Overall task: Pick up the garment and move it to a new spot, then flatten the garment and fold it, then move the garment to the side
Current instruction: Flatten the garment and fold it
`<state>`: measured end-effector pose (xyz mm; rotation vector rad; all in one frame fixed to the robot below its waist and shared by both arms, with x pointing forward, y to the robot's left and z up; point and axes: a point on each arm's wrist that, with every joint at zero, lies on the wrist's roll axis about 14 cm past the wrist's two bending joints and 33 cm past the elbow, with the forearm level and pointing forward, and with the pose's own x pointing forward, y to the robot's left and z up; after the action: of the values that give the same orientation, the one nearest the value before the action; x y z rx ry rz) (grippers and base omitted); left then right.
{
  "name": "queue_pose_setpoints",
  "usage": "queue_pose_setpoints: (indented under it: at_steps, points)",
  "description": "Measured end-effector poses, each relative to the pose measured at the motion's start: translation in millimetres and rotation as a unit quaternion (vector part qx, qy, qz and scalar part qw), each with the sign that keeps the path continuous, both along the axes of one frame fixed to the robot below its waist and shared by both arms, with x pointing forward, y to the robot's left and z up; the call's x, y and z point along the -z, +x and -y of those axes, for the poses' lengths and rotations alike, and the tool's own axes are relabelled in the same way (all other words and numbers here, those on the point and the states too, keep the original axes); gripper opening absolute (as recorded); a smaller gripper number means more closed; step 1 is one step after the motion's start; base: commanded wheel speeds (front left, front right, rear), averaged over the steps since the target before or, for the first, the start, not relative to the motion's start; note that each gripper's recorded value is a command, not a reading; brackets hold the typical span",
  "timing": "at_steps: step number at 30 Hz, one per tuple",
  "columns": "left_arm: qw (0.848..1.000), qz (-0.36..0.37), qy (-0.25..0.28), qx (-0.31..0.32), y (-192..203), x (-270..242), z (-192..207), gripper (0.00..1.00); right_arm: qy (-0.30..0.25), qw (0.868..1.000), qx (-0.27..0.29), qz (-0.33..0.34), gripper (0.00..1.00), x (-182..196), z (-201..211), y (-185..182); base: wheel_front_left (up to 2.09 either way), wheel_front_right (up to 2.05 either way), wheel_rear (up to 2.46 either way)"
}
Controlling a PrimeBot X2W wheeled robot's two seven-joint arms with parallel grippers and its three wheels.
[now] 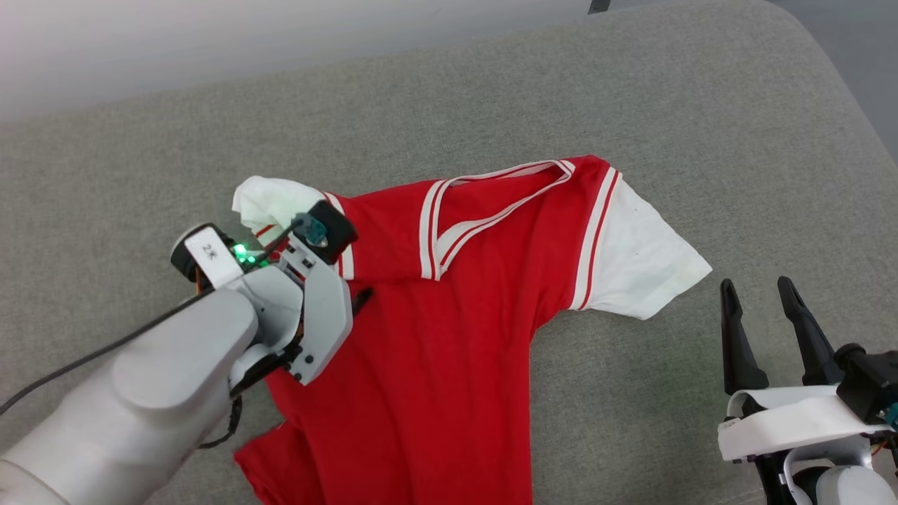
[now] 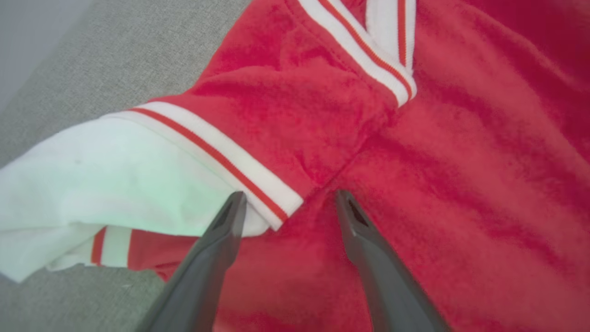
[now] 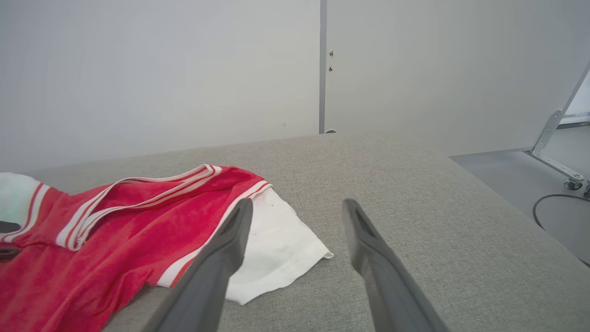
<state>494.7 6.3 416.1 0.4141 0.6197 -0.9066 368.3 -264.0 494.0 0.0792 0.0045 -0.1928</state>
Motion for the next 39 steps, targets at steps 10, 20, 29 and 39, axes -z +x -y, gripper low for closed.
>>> queue_pose_setpoints:
  at_steps: [10, 20, 29, 39]
  points:
    - [0.999, 0.029, 0.025, 0.018, 6.0, 2.7, -9.2, 1.0, 0.004, 1.0, -0.009, 0.001, 1.0, 1.6, -5.7, 5.9, 0.0, 0.0, 0.0]
    - [1.0, 0.015, 0.026, 0.006, 10.0, 9.0, -12.1, 0.0, 0.011, 1.0, -0.008, 0.003, 1.0, 2.7, -5.2, 6.9, 0.0, 0.0, 0.0]
    - [0.999, 0.031, 0.006, 0.016, 15.3, -14.7, -0.1, 0.0, 0.015, 1.0, -0.006, 0.006, 1.0, 1.5, -4.6, 5.8, 0.0, 0.0, 0.0]
    - [0.998, 0.06, -0.006, 0.021, 35.8, -47.6, 12.0, 0.06, 0.022, 1.0, -0.006, 0.0, 1.0, 4.6, -5.4, 4.1, 0.0, 0.0, 0.0]
